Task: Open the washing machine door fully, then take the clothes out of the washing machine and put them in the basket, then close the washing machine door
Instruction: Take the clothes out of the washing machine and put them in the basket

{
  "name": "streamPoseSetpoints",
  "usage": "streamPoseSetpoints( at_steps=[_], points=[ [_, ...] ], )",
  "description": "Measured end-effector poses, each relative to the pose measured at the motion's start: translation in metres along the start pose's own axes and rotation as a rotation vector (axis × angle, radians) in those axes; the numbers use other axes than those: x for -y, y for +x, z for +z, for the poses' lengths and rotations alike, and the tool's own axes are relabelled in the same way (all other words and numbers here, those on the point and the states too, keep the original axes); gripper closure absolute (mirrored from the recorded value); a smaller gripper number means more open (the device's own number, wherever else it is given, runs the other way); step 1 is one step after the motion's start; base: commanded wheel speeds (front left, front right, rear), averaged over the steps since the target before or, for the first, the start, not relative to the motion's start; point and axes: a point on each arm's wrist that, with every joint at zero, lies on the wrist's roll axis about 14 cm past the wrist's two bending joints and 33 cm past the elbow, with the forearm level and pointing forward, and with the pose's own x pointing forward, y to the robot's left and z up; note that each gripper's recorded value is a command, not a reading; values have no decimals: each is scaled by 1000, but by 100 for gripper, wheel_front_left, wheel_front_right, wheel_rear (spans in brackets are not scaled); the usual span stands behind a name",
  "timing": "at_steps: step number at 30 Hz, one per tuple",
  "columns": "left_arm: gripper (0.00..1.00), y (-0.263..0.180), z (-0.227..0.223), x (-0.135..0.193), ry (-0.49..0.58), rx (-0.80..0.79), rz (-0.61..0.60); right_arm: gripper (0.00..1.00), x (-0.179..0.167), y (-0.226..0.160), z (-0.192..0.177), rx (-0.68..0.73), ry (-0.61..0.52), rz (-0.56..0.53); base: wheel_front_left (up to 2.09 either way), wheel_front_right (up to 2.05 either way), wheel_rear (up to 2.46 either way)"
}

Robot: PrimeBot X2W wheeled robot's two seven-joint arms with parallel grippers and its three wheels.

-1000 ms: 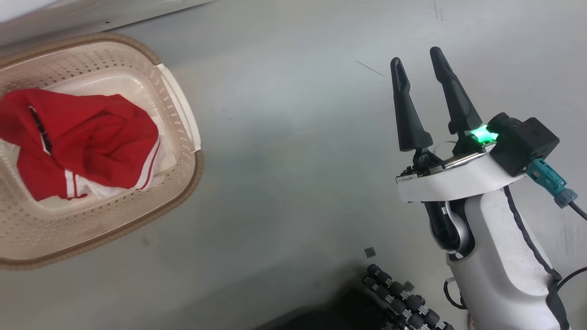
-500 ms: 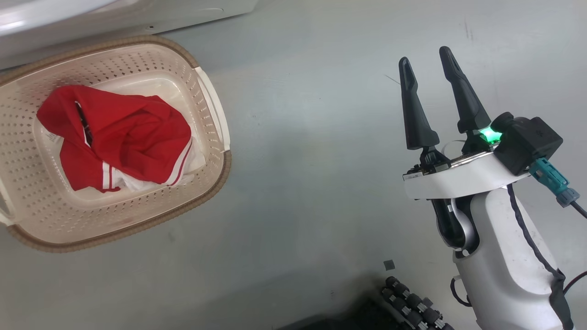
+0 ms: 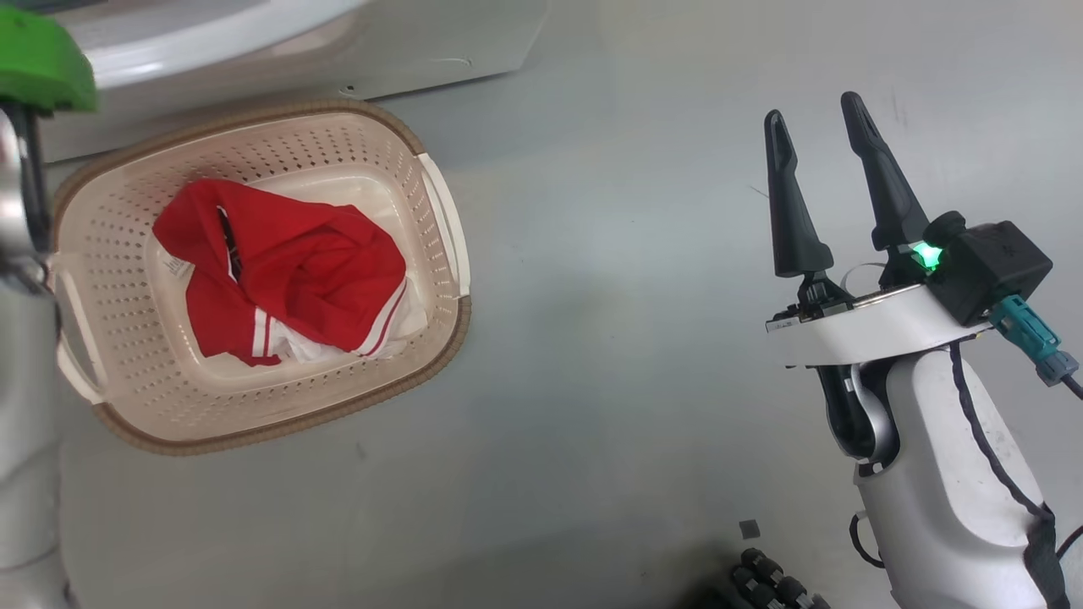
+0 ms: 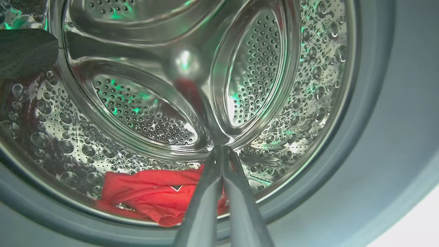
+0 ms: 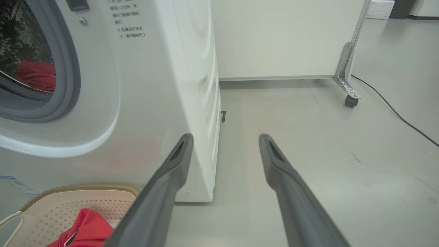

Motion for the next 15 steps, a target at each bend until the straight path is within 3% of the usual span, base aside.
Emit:
streamPoseSetpoints(
  at_steps=[12, 13, 15],
  points=[
    [100, -87, -13, 8, -88, -30, 53, 0, -7, -20, 16, 17, -19, 12, 0, 0, 0],
    [96, -94, -14, 9, -96, -37, 60, 0, -7, -22, 17, 17, -24, 13, 0, 0, 0],
    [79, -107, -15, 12, -103, -46, 64, 0, -8, -26, 20, 23, -24, 13, 0, 0, 0]
  ],
)
